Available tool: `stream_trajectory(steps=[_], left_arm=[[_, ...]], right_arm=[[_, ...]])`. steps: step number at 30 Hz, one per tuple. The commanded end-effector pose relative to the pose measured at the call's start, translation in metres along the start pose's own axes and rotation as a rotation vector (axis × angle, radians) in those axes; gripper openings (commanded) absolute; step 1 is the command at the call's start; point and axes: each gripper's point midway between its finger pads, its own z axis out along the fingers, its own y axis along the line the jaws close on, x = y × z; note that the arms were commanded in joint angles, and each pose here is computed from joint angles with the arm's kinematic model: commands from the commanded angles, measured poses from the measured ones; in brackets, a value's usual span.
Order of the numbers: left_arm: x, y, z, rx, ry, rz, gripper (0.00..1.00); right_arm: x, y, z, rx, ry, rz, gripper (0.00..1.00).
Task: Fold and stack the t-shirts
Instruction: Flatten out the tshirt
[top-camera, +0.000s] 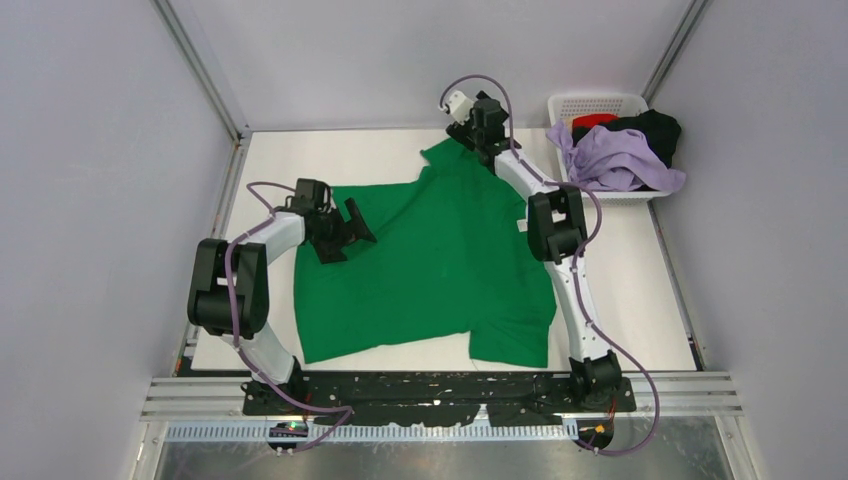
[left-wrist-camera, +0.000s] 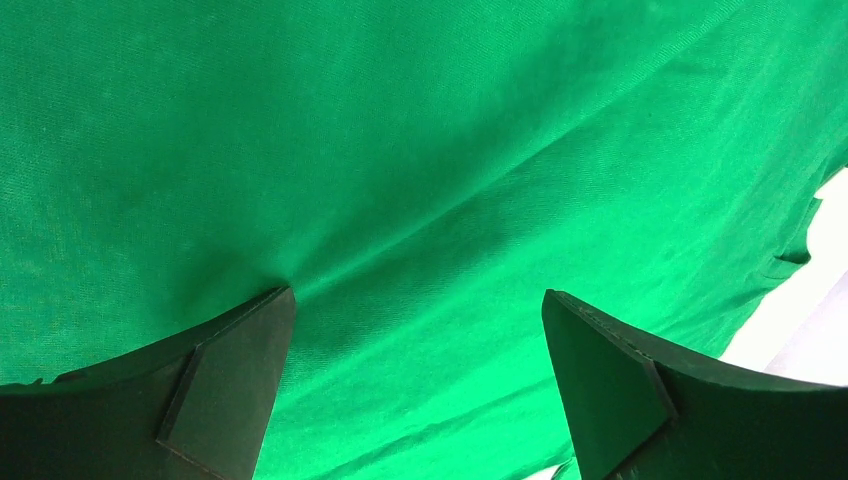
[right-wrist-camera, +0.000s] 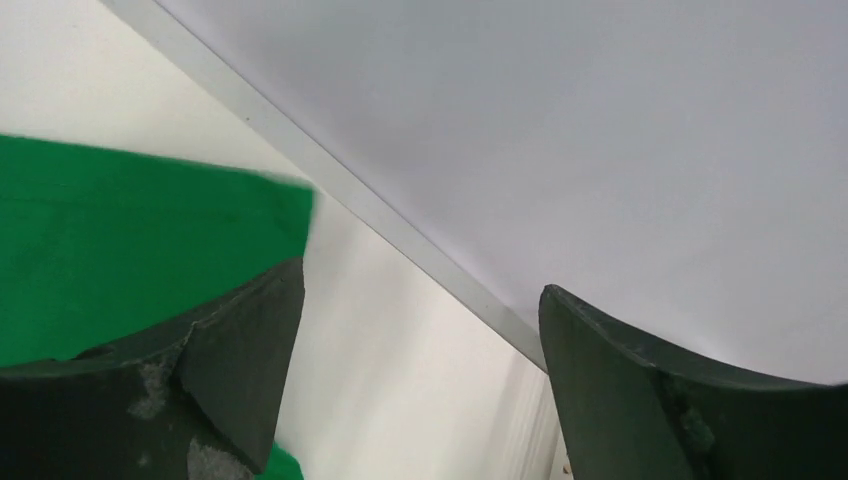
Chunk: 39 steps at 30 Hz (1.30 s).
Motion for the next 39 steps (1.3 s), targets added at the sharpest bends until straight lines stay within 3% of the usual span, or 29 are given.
stream_trajectory(steps=[1, 6, 10, 15, 18, 20, 26, 39], left_arm=[[0.000, 0.009, -0.002, -0.021, -0.006, 0.010, 1.00], [-0.003, 0.000, -0.006, 0.017, -0.021, 0.010, 1.00], [-0.008, -0.007, -0.012, 0.037, -0.051, 0.002, 1.00], [-0.021, -0.022, -0.020, 0.079, -0.092, -0.015, 1.00], [-0.029, -0.029, -0.024, 0.096, -0.125, -0.018, 0.99], [-0.030, -0.031, -0.025, 0.104, -0.134, -0.019, 1.00], [-0.032, -0.031, -0.021, 0.099, -0.151, -0.032, 1.00], [-0.045, -0.029, 0.024, 0.057, -0.111, -0.160, 1.00]], right_arm=[[-0.043, -0.064, -0.014, 0.208, -0.110, 0.043, 0.98], [-0.064, -0.083, -0.047, 0.185, -0.105, 0.237, 0.96], [-0.059, -0.078, -0.084, 0.126, -0.009, 0.474, 0.95], [-0.042, -0.039, -0.144, -0.016, 0.161, 0.806, 0.95], [-0.034, 0.007, -0.174, -0.133, 0.222, 0.964, 0.95], [0.000, 0.052, -0.202, -0.161, 0.325, 0.978, 0.95], [0.043, 0.106, -0.252, -0.192, 0.488, 0.991, 0.95], [0.139, 0.154, -0.303, -0.144, 0.778, 1.067, 0.95]])
